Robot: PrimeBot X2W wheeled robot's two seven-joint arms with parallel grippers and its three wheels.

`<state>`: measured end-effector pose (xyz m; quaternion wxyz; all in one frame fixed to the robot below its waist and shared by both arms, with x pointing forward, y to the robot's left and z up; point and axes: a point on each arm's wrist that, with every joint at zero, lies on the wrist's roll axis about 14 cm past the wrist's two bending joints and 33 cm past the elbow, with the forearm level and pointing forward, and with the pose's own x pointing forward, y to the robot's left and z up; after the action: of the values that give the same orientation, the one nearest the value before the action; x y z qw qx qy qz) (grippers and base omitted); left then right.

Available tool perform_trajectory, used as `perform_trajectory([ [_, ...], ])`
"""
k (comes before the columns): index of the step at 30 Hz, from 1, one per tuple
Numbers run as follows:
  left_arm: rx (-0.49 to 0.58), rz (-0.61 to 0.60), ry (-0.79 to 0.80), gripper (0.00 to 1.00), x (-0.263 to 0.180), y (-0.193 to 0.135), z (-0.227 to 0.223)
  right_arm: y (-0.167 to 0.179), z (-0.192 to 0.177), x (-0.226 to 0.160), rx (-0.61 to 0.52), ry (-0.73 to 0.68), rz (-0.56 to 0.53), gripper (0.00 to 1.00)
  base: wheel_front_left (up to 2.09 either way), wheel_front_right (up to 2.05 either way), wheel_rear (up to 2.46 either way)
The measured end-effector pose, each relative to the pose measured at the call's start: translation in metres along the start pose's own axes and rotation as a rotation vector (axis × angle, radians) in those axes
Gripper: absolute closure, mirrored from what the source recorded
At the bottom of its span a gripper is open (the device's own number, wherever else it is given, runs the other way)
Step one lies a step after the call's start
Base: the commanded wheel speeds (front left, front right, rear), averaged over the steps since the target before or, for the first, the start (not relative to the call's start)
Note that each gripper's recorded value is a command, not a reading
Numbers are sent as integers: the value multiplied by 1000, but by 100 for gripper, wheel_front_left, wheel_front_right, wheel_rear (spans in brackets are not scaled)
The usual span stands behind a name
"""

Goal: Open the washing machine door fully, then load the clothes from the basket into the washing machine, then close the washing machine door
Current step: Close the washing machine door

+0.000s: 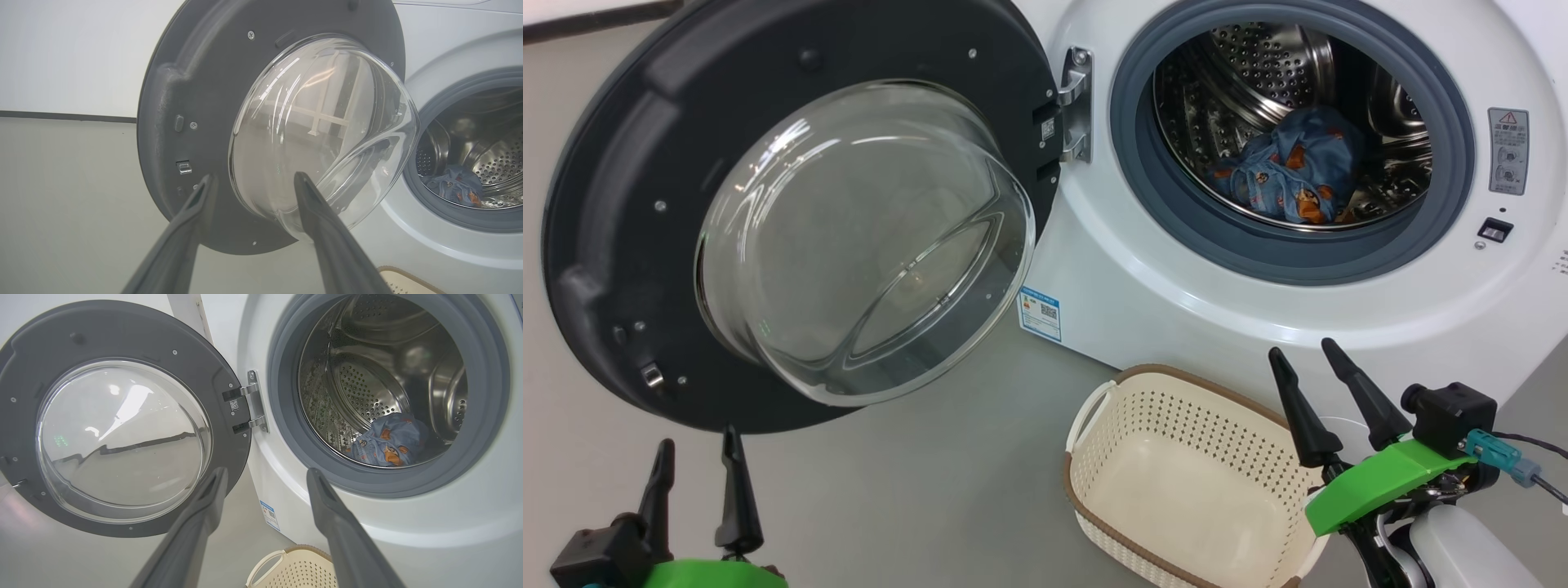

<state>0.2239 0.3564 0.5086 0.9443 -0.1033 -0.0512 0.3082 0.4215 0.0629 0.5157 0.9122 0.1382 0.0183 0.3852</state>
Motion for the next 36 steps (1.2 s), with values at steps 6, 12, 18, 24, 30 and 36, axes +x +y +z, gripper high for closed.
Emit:
perform_trajectory([
  [6, 12, -34, -25, 100, 2, -2, 9, -3, 3, -4, 4, -12, -17, 0, 0, 0, 0],
  [12, 35, -125, -205, 100, 18, -17, 76, -5, 2, -10, 3, -8, -29, 0, 0, 0, 0],
  [18, 58, -195, -417, 100, 27, -26, 162, -7, 1, -15, -3, -4, -37, 0, 0, 0, 0],
  [24, -135, -204, -507, 100, 41, -14, 212, -19, 2, -24, -12, -5, -68, 0, 0, 0, 0],
  [30, -515, -90, -428, 100, 75, 49, 202, -38, 2, -37, -27, 1, -115, 0, 0, 0, 0],
  [36, -797, 60, -333, 100, 105, 109, 174, -56, -1, -52, -43, 17, -158, 0, 0, 0, 0],
])
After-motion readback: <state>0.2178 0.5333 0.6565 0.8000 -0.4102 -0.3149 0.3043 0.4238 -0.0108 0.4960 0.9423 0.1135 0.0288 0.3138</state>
